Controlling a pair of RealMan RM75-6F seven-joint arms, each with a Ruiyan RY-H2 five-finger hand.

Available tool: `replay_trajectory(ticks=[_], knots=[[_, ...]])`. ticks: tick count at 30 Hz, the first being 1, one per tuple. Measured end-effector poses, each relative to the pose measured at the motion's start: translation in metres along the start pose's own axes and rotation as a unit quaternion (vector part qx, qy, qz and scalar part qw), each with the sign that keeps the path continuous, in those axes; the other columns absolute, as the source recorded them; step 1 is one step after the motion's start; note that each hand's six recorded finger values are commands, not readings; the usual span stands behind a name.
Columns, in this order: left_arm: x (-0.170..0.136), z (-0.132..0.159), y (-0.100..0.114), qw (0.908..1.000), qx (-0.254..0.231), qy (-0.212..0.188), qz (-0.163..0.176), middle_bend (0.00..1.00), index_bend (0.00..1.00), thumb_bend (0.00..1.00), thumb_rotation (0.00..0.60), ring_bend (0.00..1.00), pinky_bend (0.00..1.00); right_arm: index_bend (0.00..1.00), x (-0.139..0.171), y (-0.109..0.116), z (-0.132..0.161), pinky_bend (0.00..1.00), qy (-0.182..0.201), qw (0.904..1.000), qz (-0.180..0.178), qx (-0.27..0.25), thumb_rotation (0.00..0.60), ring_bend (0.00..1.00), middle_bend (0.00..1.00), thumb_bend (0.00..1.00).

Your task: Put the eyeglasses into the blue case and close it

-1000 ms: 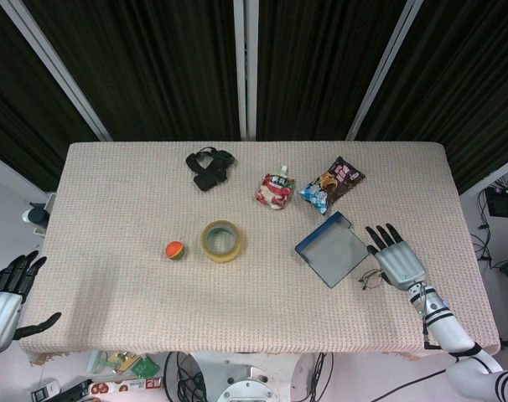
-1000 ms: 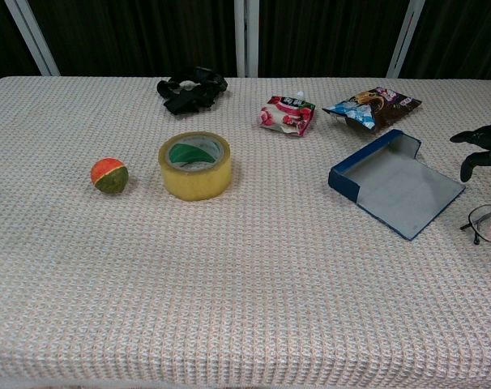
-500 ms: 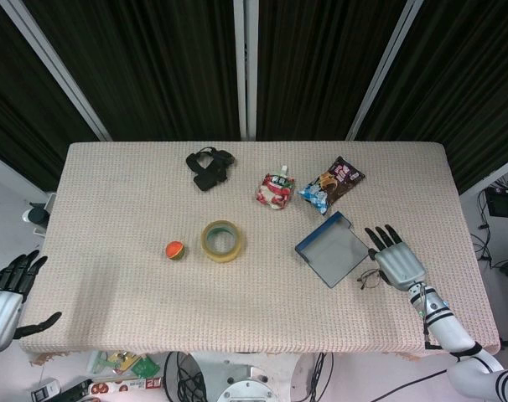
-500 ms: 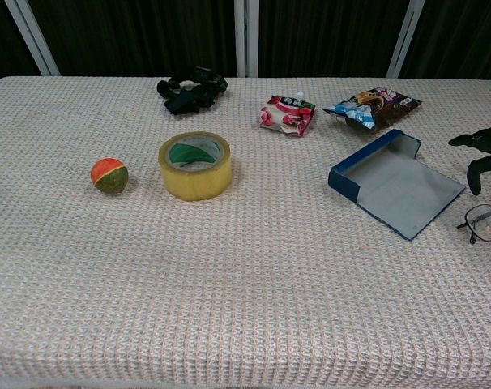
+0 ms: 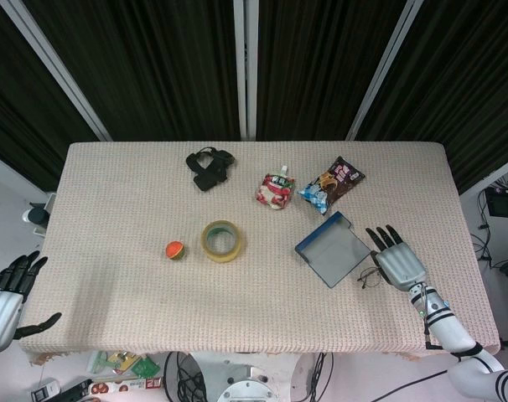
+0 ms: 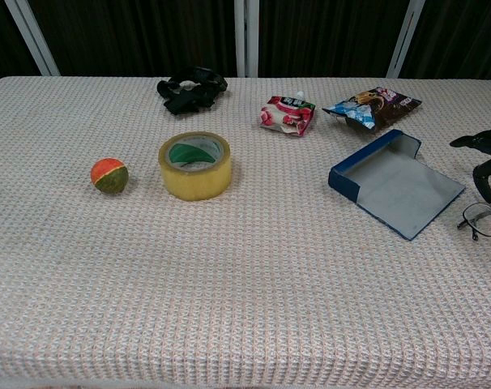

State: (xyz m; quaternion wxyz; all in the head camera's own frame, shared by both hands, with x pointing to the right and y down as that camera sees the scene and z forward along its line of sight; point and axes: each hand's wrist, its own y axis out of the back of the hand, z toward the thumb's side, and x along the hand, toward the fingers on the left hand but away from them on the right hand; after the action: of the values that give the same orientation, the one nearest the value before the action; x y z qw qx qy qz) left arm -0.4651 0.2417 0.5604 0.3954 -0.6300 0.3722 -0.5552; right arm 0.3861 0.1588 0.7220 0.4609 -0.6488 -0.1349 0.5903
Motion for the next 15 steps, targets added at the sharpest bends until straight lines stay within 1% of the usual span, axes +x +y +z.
replay_trajectory(ticks=[7,10,15], knots=[[-0.0003,-0.0007,-0.0001,1.0,0.0,0.001,-0.001,0.04,0.03,0.13,0.469,0.06,0.19,0.65,-0.0009,0.002,0.0002,0.0,-0.001,1.0,-0.008,-0.004,0.6,0.0,0.0,0.39],[-0.0008,-0.0014,-0.0005,1.0,0.0,0.002,-0.002,0.04,0.03,0.13,0.47,0.06,0.19,0.66,-0.0014,0.0041,0.0008,0.0,-0.001,0.9999,-0.014,-0.009,0.6,0.0,0.0,0.42],[-0.0018,-0.0023,0.0,1.0,0.0,0.003,-0.001,0.04,0.03,0.13,0.472,0.06,0.19,0.68,-0.0026,0.0097,0.0046,0.0,0.005,0.9996,-0.026,-0.015,0.6,0.0,0.0,0.43]])
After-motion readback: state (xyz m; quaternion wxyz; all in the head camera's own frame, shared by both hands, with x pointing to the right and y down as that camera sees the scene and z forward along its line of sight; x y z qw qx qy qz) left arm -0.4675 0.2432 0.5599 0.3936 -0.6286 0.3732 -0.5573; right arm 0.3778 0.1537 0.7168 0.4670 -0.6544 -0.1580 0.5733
